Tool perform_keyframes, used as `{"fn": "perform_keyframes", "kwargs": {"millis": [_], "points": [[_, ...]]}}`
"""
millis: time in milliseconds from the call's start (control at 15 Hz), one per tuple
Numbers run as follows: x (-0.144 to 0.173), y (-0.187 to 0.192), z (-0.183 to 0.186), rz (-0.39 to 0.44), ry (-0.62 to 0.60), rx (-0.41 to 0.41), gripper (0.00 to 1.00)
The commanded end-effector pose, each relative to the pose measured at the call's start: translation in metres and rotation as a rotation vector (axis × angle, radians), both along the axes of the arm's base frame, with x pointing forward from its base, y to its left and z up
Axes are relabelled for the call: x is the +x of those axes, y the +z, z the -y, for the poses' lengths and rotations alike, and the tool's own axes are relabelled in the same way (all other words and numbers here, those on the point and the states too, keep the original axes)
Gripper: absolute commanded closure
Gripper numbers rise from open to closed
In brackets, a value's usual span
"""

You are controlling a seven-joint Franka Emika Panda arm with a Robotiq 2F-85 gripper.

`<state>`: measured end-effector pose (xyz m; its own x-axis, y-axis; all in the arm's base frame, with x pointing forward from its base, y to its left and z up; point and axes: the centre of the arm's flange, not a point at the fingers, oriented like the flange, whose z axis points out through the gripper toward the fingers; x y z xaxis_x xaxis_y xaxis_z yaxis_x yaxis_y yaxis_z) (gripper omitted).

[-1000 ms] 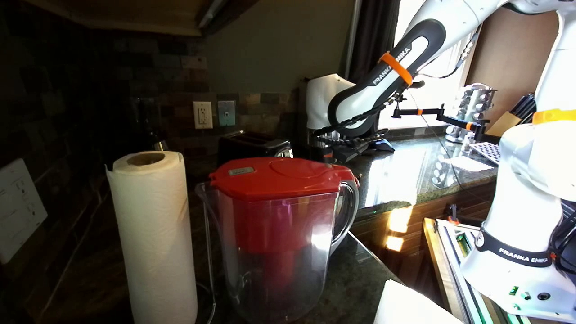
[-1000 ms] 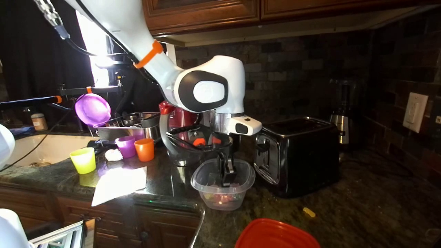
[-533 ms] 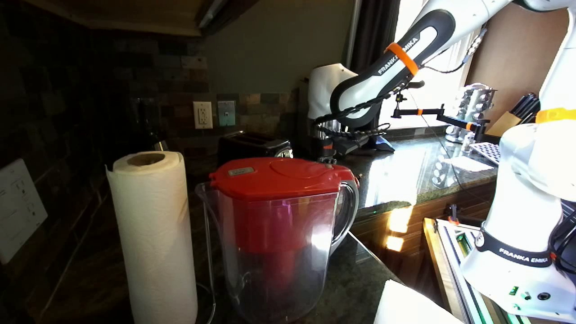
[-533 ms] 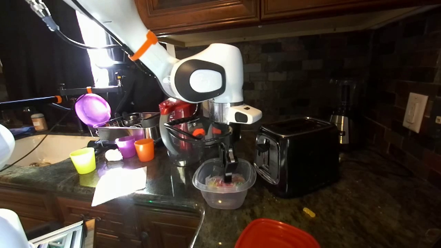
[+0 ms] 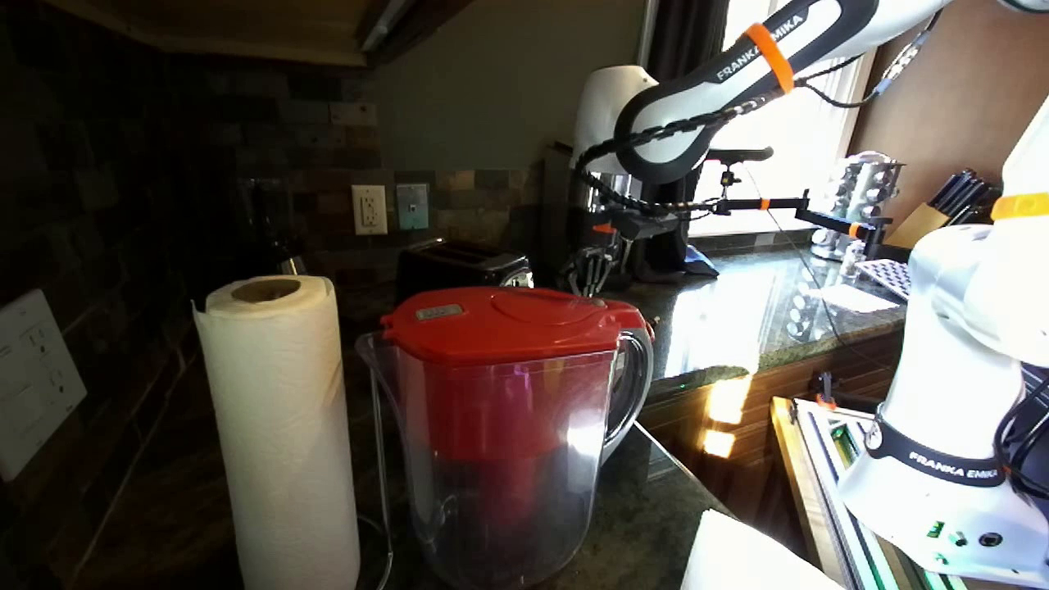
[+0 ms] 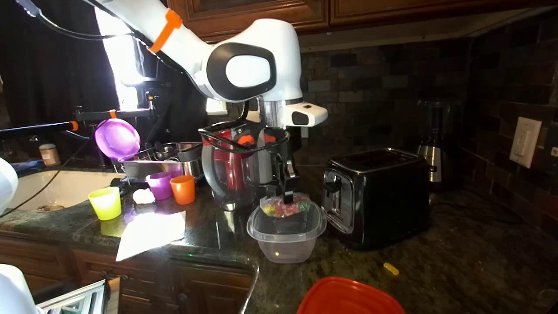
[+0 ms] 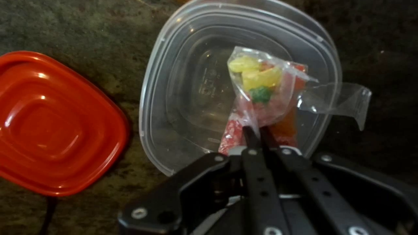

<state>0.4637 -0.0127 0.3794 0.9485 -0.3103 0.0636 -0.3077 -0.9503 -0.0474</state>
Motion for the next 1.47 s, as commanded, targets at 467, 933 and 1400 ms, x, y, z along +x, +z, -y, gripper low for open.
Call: {"fn": "perform_keyframes", "kwargs": {"millis": [467, 933, 1400], "points": [[-0.012, 0.094, 0.037, 0.154, 0.02, 0.017, 0.99], [0.02, 0.106, 0.101, 0.229, -0.085, 0.007, 0.99], [0.053, 0.075, 0.157, 0.246, -0.132, -0.006, 0.99]]}}
